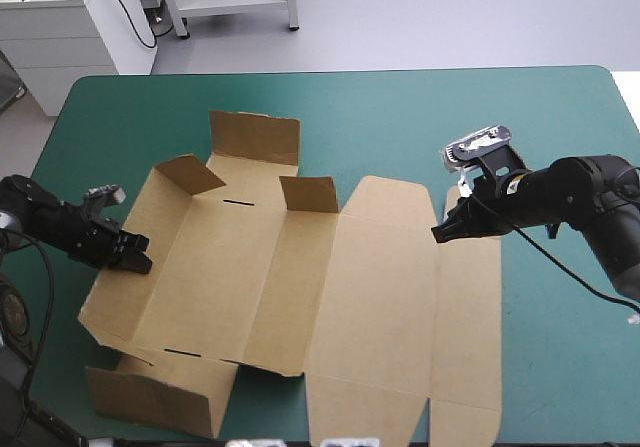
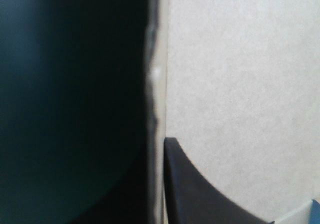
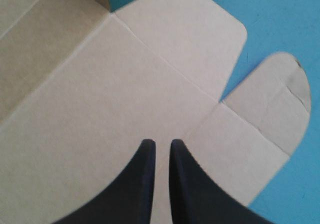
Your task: Fold the box
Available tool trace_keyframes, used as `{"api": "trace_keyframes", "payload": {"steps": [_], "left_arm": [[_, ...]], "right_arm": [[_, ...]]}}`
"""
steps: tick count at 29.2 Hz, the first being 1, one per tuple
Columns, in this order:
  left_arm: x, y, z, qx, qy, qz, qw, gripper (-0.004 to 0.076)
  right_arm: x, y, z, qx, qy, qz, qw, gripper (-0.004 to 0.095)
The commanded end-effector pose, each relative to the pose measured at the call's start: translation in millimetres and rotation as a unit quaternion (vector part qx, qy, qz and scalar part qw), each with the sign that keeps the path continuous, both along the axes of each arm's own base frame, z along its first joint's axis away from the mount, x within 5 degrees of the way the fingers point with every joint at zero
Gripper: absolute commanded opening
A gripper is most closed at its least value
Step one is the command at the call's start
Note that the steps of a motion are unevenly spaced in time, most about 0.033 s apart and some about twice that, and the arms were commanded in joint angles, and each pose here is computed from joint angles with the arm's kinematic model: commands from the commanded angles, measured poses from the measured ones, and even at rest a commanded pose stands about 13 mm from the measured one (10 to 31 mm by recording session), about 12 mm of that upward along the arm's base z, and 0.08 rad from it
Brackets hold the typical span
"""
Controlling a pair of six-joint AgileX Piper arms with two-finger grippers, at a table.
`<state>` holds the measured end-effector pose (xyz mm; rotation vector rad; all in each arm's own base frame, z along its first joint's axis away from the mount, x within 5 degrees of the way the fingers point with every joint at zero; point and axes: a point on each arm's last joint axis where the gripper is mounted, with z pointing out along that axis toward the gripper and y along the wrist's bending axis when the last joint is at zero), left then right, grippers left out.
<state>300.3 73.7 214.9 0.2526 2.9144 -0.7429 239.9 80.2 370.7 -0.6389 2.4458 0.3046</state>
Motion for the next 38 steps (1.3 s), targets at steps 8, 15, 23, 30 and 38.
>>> {"api": "trace_keyframes", "payload": {"steps": [8, 15, 23, 30, 38], "left_arm": [[35, -47, 129, 0.130, -0.264, -0.155, 0.943, -0.0008], [52, -112, 165, 0.230, -0.380, -0.256, 0.859, -0.0008], [51, -191, 183, 0.294, -0.506, -0.332, 0.739, -0.0008], [36, -252, 199, 0.328, -0.604, -0.383, 0.616, -0.0008], [11, -293, 201, 0.319, -0.631, -0.427, 0.564, -0.0008]], "right_arm": [[-5, 0, 18, 0.028, -0.040, -0.002, 0.999, 0.0087], [-5, 0, 21, 0.030, -0.049, -0.004, 0.998, 0.0087], [-18, -11, 38, 0.026, -0.097, -0.050, 0.994, 0.0087], [-40, -23, 55, 0.021, -0.135, -0.086, 0.987, 0.0087], [-58, -30, 65, 0.030, -0.152, -0.109, 0.982, 0.0087]]}}
